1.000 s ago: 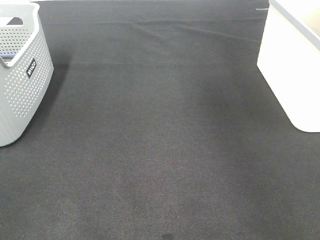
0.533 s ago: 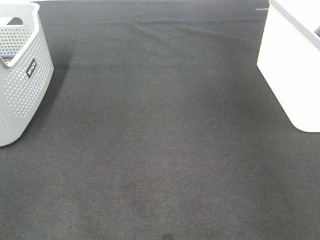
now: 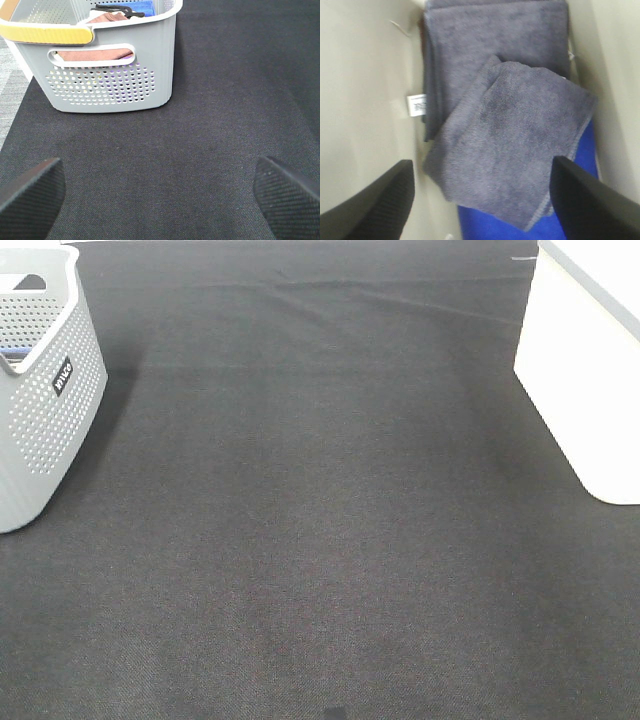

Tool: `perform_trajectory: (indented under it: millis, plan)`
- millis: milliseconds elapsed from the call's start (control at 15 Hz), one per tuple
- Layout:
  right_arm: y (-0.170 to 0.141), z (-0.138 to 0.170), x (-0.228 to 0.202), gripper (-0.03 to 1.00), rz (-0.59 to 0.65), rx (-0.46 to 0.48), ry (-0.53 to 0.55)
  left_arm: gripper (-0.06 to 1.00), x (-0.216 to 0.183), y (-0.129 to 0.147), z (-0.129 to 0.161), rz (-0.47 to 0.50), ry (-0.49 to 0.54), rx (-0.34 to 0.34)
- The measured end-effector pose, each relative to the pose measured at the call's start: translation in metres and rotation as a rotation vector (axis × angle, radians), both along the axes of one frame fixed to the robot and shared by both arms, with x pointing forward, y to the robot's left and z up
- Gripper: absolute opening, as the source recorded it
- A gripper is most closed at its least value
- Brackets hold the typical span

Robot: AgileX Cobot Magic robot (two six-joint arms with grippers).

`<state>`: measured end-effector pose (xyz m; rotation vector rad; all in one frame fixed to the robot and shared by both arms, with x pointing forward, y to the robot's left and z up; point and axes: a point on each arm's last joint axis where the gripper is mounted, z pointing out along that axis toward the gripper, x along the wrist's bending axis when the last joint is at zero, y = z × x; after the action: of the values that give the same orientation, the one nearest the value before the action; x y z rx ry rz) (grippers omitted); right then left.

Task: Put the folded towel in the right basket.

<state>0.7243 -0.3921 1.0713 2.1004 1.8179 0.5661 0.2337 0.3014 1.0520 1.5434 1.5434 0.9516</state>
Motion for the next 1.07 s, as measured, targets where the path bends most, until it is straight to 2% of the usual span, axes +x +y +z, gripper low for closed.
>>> perform_trajectory:
  millis: [533, 733, 800, 933, 1067]
  plan:
    - [0.115, 0.101, -0.04, 0.72, 0.24, 0.013, -0.216, 0.97, 0.0, 0.0, 0.0, 0.0, 0.0, 0.0]
    - [0.125, 0.133, -0.083, 0.72, 0.262, 0.021, -0.247, 0.97, 0.0, 0.0, 0.0, 0.0, 0.0, 0.0]
    - [0.125, 0.133, -0.083, 0.72, 0.262, 0.021, -0.247, 0.97, 0.0, 0.0, 0.0, 0.0, 0.0, 0.0]
    - [0.123, 0.131, -0.115, 0.72, 0.26, 0.02, -0.194, 0.97, 0.0, 0.0, 0.0, 0.0, 0.0, 0.0]
    - [0.121, 0.115, -0.149, 0.72, 0.258, 0.027, -0.112, 0.97, 0.0, 0.0, 0.0, 0.0, 0.0, 0.0]
